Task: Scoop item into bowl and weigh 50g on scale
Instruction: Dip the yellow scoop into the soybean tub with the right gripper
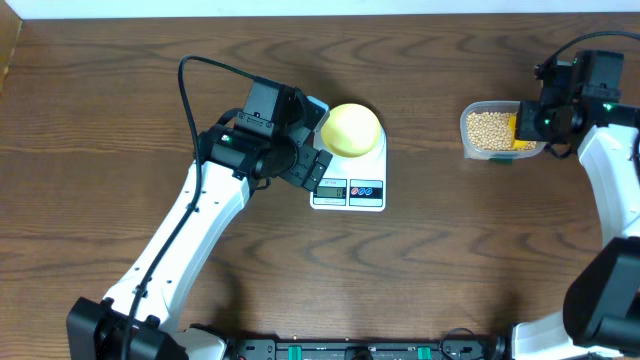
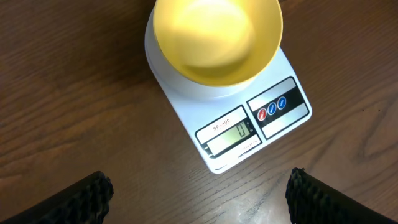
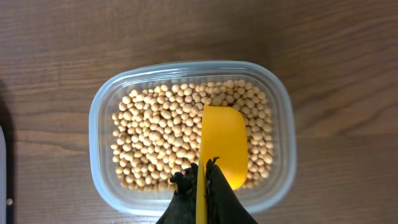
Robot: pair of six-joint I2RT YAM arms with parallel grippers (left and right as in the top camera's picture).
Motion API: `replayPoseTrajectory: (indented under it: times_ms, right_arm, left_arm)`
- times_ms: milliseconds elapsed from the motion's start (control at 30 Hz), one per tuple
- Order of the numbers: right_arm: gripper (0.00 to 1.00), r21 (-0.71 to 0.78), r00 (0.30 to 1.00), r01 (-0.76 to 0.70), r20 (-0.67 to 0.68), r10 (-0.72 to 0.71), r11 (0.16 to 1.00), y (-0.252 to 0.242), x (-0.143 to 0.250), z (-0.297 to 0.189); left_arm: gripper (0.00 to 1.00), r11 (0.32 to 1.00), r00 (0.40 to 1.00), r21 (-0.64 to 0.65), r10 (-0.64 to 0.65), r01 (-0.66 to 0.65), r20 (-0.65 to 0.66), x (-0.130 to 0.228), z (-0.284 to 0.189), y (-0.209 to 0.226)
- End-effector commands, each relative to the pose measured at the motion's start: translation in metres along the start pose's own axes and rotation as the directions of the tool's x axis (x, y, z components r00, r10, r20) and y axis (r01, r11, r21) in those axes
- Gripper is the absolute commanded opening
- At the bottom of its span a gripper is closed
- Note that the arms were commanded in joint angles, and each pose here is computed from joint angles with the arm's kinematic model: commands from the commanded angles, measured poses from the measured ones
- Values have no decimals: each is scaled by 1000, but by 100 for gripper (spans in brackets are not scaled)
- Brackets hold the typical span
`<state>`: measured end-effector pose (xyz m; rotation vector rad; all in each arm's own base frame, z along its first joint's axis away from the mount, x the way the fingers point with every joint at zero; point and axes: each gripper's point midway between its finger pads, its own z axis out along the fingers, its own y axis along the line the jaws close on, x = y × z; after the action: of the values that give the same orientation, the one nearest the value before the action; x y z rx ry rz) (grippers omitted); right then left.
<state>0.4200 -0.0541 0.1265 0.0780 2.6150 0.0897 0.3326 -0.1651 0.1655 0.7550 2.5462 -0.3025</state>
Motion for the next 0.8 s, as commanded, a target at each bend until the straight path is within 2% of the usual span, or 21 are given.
replayPoseTrajectory:
  times_ms: [0, 167, 367, 767]
  right_arm:
    - [1, -31, 999, 8, -50, -10, 999, 4, 8, 18]
    - [2, -157, 998, -4, -60, -5, 988, 24, 11, 24]
    - [2, -231, 998, -12, -56, -1, 973, 33, 11, 21]
    - [1, -343, 989, -149, -65, 135, 927, 7, 15, 6]
  left_arm:
    - [91, 1000, 1000, -11, 20, -20, 9, -1, -5, 1]
    - [91, 1000, 1000, -11, 20, -20, 9, -1, -5, 1]
    - [91, 1000, 1000, -11, 20, -20, 9, -1, -5, 1]
    - [91, 1000, 1000, -11, 20, -20, 9, -1, -5, 1]
